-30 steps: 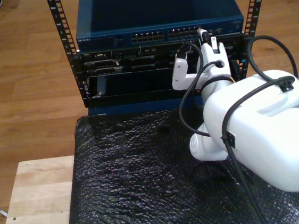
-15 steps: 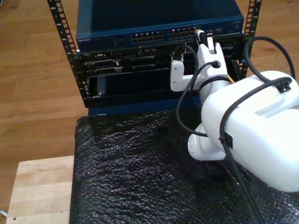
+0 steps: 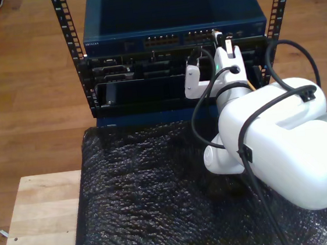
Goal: Grab the cable and plug it in
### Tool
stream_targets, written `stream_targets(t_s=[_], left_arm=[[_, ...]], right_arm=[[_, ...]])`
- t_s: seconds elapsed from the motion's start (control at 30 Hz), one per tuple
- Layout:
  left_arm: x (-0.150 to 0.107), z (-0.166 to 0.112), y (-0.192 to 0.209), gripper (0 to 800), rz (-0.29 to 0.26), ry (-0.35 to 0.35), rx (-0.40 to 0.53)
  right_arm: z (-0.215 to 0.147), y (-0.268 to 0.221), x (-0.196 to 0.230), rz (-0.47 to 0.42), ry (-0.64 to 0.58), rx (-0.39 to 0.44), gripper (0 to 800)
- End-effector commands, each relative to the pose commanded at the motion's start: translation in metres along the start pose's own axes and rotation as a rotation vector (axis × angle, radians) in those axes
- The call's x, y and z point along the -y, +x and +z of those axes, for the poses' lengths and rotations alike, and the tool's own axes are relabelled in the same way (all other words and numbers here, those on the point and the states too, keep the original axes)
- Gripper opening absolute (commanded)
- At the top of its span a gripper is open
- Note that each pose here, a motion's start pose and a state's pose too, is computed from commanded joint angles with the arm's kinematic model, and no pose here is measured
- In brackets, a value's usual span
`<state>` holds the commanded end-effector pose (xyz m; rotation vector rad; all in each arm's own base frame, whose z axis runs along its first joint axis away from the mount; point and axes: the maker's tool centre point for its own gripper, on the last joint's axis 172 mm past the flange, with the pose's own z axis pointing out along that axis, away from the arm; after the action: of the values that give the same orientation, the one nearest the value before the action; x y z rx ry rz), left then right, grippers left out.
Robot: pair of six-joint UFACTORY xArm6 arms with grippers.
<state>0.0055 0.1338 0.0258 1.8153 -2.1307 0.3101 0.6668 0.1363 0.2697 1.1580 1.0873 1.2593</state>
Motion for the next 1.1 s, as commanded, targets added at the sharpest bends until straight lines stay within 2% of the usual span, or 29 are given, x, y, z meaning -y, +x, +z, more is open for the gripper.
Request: stream_targets(t_s=[1.1], left_arm=[[0.0000,0.0000,0.0000,800,0.000,0.000,0.000]], right_arm=[[0.0001,-0.0040,0.0023,0.000,0.005,0.004,0]])
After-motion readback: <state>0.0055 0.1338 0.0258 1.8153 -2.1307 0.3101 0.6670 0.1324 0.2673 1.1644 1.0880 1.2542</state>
